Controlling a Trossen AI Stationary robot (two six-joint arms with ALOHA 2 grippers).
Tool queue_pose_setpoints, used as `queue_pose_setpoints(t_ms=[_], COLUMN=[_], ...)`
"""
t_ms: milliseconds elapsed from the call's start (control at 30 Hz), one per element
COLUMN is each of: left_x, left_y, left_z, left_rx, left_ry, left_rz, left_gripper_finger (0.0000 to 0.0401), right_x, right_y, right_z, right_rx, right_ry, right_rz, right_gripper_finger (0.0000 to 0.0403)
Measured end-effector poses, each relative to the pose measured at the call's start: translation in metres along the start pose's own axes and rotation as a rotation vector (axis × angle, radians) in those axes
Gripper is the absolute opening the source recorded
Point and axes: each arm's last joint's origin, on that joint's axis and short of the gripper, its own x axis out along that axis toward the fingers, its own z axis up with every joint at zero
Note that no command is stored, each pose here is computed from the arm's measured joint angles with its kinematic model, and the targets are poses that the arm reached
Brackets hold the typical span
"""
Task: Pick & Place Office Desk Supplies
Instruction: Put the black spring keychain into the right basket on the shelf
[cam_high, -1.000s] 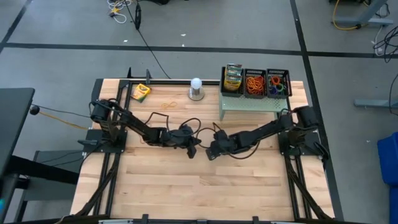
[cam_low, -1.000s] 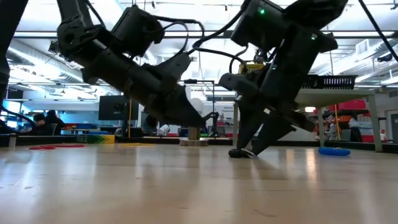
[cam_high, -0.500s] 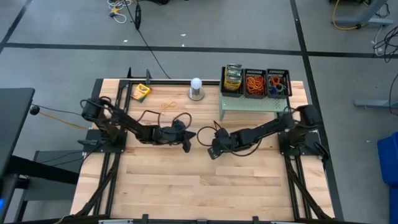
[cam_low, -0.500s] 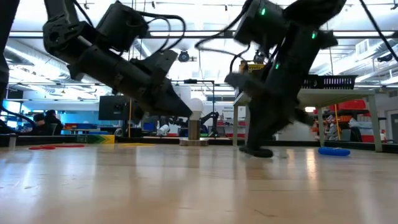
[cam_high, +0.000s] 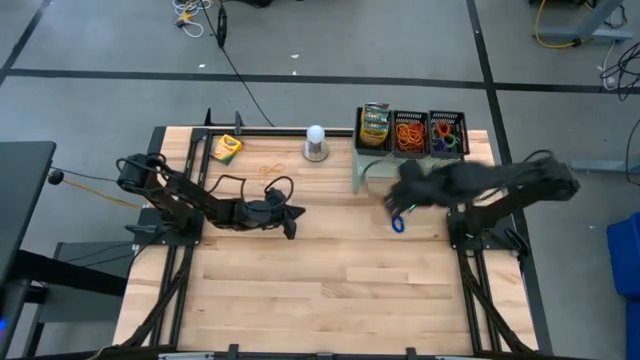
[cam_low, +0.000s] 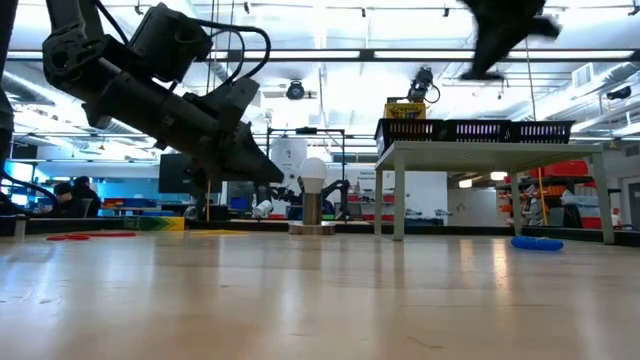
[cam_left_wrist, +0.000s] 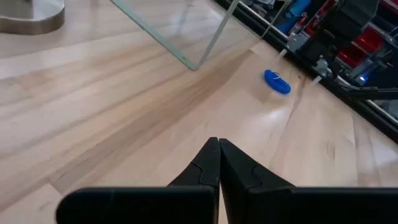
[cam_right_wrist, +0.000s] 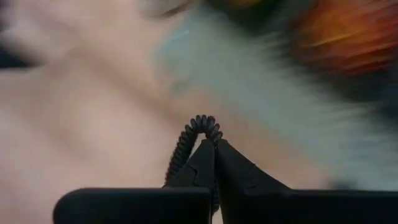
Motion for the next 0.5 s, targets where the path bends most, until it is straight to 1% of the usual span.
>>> queue_pose_setpoints(t_ms=[100,133,200,233,300,367,433,500], left_x=[0.000,0.000,0.000,0.000,0.000,0.000,0.000,0.000], left_y=[-0.001,-0.001,-0.001,-0.001,-0.001,-0.001,-0.002,-0.002], left_z=[0.001,0.001,0.002,0.002,0.002,0.002,0.002,0.002], left_rx=[0.007,0.005,0.012,0.018,0.027,0.026,0.025,0.027], left_ry=[-0.011,-0.014,-0.015,-0.016,-0.016,-0.020,-0.021,-0.024], left_rz=[-0.009,-0.011,-0.012,-0.012,-0.012,-0.015,-0.016,-0.018], left_gripper_finger=[0.0002,0.0002,0.0002,0.0002,0.0003,0.0003,0.0003,0.0003], right_x=[-0.026,-0.029,-0.029,-0.027,-0.021,-0.010,0.002,0.013], right_y=[-0.036,-0.045,-0.062,-0.072,-0.096,-0.115,-0.132,-0.146], right_z=[0.021,0.028,0.045,0.051,0.063,0.073,0.082,0.088], right_rx=[0.008,0.021,0.025,0.027,0.034,0.050,0.057,0.057], right_ry=[-0.056,-0.083,-0.138,-0.141,-0.120,-0.069,-0.048,-0.036], right_rz=[-0.199,-0.246,-0.282,-0.319,-0.477,-0.599,-0.649,-0.669], right_gripper_finger=[0.0004,0.0004,0.0004,0.0003,0.0003,0.0003,0.0003,0.0002])
